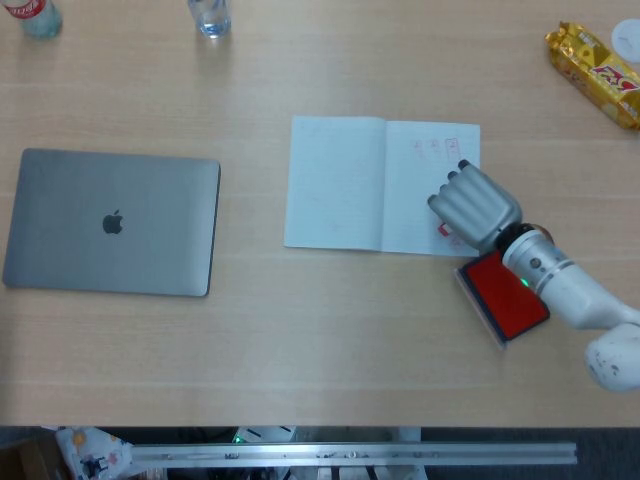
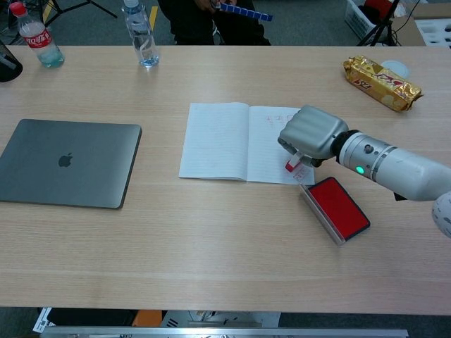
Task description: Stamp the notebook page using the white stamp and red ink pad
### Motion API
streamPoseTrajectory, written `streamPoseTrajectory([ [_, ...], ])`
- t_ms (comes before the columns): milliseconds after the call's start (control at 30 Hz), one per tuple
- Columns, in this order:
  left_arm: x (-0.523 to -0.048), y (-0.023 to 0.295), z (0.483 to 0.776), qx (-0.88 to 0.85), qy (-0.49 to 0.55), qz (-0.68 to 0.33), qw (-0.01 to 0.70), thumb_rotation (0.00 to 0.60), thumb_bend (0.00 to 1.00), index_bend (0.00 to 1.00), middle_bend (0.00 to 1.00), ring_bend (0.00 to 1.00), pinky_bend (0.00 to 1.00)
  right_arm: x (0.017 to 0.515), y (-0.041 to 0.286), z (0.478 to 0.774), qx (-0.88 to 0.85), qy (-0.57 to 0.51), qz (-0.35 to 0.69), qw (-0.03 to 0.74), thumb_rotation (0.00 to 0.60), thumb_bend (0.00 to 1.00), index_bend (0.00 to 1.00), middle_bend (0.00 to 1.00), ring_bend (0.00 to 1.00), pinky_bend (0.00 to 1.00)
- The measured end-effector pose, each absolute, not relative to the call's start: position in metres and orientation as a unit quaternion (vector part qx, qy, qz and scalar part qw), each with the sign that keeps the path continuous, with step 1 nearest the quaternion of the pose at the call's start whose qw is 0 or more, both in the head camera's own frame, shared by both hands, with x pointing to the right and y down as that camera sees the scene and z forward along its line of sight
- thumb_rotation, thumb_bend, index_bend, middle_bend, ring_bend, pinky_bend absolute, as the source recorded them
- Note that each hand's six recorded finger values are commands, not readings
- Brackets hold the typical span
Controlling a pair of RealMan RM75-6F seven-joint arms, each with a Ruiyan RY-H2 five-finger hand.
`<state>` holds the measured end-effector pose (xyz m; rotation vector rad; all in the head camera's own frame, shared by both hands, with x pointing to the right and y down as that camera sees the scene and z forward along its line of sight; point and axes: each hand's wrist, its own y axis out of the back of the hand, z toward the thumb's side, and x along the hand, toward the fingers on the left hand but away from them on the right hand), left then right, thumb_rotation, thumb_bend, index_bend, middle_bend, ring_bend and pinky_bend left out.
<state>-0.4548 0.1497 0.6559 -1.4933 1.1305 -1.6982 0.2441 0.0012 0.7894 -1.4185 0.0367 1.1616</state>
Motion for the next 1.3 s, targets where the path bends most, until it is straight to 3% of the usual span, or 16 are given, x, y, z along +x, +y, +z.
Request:
streamPoseTrajectory([
  [500,-0.455,0.150,0.656,-0.563,0.425,-0.642,0.301,0.600,0.21,0.23,0.05,0.13,0.02,0.245,0.001,0.789,-0.614,0.015,0.504,0.607,0.600,0.44,0.77,0.61,0.49,0.42],
  [933,-0.449,0.150,0.652,-0.567,0.424,-0.636,0.306,0.600,0.21,0.23,0.05,0.13,0.02,0.263,-0.019,0.759,-0.611,-0.033,0.514,0.601,0.600,0.44,0.77,0.61,0.49,0.42],
  [1300,-0.447,0.149,0.652,-0.569,0.420,-0.638,0.305,0.600,0.21,0.23,0.05,0.13,0.02,0.266,-0.024,0.767,-0.609,-0.035,0.525,0.594,0.600,0.44,0.77,0.61,0.49,0.42],
])
